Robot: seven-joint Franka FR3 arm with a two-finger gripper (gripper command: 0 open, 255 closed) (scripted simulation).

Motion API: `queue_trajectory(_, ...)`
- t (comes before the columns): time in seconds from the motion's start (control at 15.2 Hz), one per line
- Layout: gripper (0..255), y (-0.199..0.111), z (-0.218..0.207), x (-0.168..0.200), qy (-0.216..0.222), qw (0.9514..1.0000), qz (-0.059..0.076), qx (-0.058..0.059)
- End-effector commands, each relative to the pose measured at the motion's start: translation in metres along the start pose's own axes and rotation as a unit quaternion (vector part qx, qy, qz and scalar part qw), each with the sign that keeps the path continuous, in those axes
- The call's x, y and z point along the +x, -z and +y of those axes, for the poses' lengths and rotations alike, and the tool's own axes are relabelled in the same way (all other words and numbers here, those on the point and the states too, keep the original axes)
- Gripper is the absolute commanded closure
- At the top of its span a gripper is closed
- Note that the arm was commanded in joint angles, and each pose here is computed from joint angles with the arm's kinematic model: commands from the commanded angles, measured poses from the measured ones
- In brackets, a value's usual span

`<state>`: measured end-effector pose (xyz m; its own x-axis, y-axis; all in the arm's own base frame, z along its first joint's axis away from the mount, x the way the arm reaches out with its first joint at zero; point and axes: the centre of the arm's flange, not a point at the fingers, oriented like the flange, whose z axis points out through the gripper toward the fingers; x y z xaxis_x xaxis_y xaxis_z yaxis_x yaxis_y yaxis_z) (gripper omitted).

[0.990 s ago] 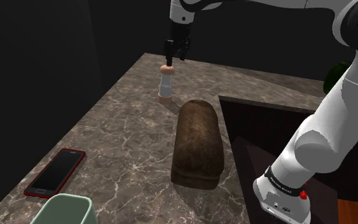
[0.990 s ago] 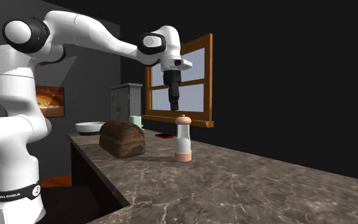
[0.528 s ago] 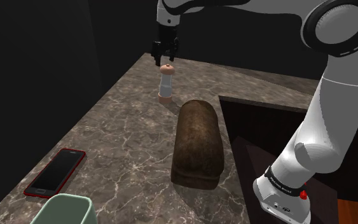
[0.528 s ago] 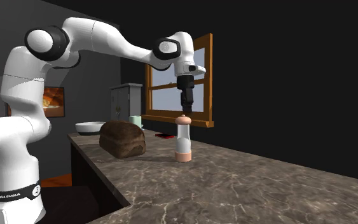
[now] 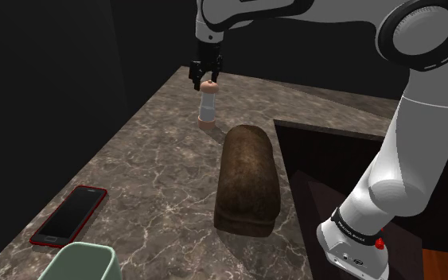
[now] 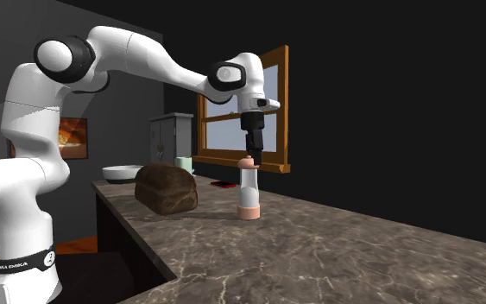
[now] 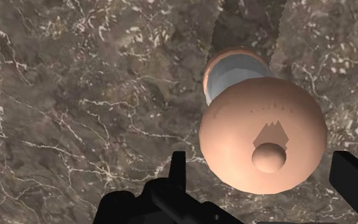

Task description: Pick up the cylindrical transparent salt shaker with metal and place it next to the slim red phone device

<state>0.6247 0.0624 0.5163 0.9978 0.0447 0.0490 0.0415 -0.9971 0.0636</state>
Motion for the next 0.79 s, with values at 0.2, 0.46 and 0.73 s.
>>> queue_trajectory(0.2,0,-0.0002,0.0000,0.0001,0.000,1.0000,0.000,0.000)
queue_trajectory(0.46,255,-0.0003,0.0001,0.0001,0.000,1.0000,0.000,0.000)
queue_trajectory(0.73,255,-0.0002,0.0002,0.0001,0.000,1.0000,0.000,0.000)
